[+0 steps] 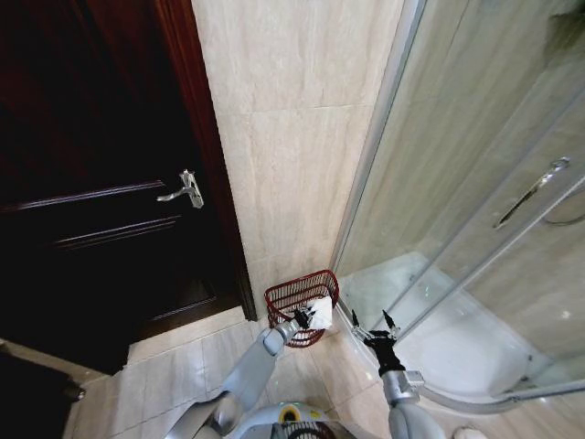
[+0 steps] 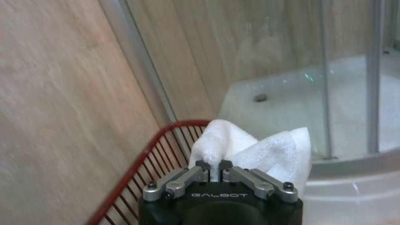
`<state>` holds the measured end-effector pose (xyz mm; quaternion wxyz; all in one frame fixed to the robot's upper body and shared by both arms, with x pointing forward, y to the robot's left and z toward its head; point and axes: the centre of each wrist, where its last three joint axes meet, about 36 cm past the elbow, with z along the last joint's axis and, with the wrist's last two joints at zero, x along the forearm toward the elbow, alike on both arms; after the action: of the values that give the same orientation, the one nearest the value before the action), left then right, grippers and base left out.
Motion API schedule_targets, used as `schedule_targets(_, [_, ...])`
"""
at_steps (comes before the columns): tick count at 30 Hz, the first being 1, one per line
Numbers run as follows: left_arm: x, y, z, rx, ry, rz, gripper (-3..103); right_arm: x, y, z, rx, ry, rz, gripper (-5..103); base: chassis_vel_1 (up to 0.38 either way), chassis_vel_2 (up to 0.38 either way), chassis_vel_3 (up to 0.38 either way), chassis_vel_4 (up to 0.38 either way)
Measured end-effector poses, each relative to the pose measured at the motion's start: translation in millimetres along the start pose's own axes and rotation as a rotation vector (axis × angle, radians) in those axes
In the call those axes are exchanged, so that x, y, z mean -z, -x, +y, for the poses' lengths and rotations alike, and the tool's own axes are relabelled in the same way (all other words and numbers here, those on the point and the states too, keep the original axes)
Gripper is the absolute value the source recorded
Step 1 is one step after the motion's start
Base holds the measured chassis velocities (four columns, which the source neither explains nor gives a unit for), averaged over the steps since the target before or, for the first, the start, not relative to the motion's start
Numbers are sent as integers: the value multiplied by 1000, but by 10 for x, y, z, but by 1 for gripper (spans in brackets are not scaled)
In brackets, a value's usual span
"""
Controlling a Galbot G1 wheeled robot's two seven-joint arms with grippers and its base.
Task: Discard the used towel into the hamper.
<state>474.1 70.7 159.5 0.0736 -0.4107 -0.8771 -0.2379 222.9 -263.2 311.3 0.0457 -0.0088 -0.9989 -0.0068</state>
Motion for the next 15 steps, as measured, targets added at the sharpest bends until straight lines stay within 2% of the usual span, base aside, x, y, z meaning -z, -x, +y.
schedule_targets(8, [190, 84, 118, 40, -13, -35, 7, -7, -4, 7, 4, -4, -1, 100, 0, 0, 0, 0])
schedule_targets(15, [362, 169, 115, 38, -28, -82, 7, -13, 30, 15, 12, -14, -2, 100, 0, 0, 0, 0])
